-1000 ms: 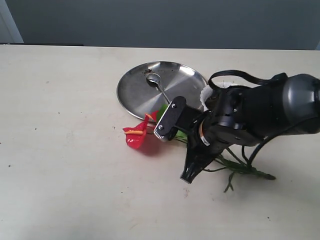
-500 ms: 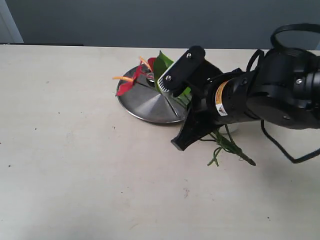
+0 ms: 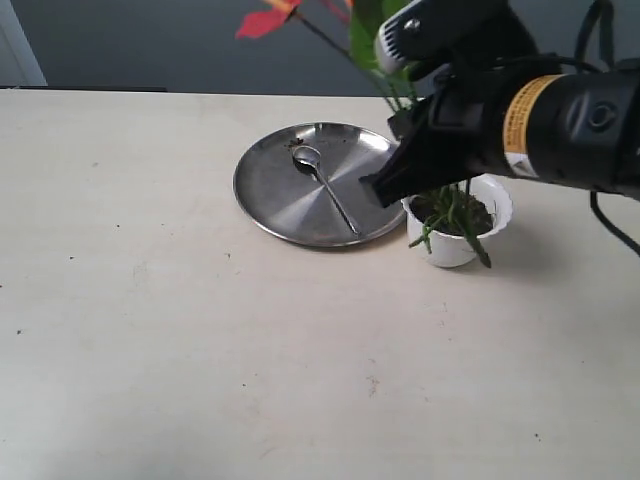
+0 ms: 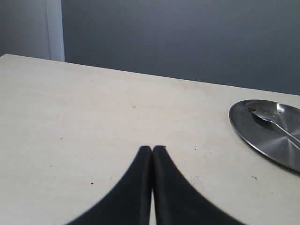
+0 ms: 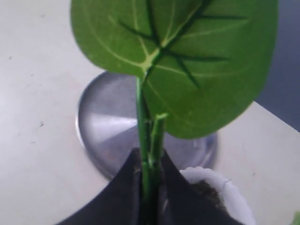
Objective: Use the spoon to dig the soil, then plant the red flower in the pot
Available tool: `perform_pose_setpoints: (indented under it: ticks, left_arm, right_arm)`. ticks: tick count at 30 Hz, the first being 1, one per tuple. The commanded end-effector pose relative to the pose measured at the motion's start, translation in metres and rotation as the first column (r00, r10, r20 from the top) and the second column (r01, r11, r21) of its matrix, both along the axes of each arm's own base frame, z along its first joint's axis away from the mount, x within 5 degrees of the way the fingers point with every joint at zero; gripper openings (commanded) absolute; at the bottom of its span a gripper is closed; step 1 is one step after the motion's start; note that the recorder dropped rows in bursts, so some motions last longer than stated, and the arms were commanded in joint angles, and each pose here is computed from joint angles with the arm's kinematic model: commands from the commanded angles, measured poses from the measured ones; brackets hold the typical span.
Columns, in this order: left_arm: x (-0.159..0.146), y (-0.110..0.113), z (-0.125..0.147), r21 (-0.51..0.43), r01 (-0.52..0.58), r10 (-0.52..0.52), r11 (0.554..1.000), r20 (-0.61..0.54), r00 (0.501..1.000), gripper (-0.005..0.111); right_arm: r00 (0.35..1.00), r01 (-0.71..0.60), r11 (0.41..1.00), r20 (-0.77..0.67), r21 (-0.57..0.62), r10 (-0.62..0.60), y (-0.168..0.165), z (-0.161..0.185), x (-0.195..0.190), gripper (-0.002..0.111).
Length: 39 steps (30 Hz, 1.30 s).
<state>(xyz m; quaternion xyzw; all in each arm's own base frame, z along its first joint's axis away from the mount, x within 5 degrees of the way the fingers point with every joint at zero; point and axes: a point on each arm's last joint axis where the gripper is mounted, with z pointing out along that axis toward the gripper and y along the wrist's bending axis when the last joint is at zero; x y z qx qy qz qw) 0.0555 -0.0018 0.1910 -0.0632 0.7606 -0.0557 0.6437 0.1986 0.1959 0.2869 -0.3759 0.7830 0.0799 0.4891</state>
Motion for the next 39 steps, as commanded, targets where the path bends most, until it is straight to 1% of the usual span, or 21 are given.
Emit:
perform_pose_setpoints:
  ticks: [1,5,8,11,13,15,18,21,24,26,30,39]
  left_arm:
    - [0.0,0.0,0.001,0.001,0.003,-0.003,1.0,0.017,1.0,0.0]
    - [0.0,0.0,0.001,0.001,0.003,-0.003,1.0,0.017,1.0,0.0]
    - [0.0,0.0,0.001,0.001,0.003,-0.003,1.0,0.017,1.0,0.0]
    - [0.0,0.0,0.001,0.001,0.003,-0.003,1.0,0.017,1.0,0.0]
    - [0.0,0.0,0.001,0.001,0.003,-0.003,1.0,0.017,1.0,0.0]
    - [0.0,0.0,0.001,0.001,0.003,-0.003,1.0,0.017,1.0,0.0]
    - [0.0,0.0,0.001,0.001,0.003,-0.003,1.0,0.017,1.0,0.0]
    - [0.0,0.0,0.001,0.001,0.003,-0.003,1.0,0.017,1.0,0.0]
    - [0.0,0.0,0.001,0.001,0.003,-0.003,1.0,0.017,1.0,0.0]
    - [0.0,0.0,0.001,0.001,0.003,-0.003,1.0,0.017,1.0,0.0]
    - [0.0,0.0,0.001,0.001,0.003,-0.003,1.0,0.017,1.0,0.0]
    - [0.0,0.0,0.001,0.001,0.003,-0.003,1.0,0.017,1.0,0.0]
  right_arm:
    - [0.998,0.063,0.991,0.023,0.115,-0.066,-0.03,-0.001,0.009,0.001]
    - [0.999,0.036,0.969,0.002,0.246,-0.038,-0.045,0.001,0.019,0.001]
    - [0.998,0.061,0.94,-0.003,0.336,-0.064,-0.059,0.003,0.033,0.001]
    - [0.994,0.041,0.89,0.075,0.455,-0.084,-0.073,0.009,0.043,0.001]
    - [0.983,0.061,0.856,0.118,0.513,-0.141,-0.081,0.01,0.051,0.001]
    - [0.979,0.08,0.858,0.122,0.508,-0.163,-0.081,0.004,0.059,0.001]
    - [0.985,0.069,0.857,0.102,0.51,-0.14,-0.075,-0.013,0.069,0.001]
    - [0.989,0.055,0.836,0.087,0.546,-0.122,-0.069,-0.028,0.08,0.001]
    - [0.984,0.087,0.845,0.088,0.528,-0.156,-0.07,-0.041,0.089,0.001]
    - [0.982,0.129,0.854,0.056,0.504,-0.181,-0.071,-0.05,0.092,0.001]
    - [0.984,0.125,0.867,0.052,0.483,-0.17,-0.07,-0.057,0.095,0.001]
    - [0.985,0.165,0.881,-0.025,0.444,-0.171,-0.067,-0.084,0.102,0.001]
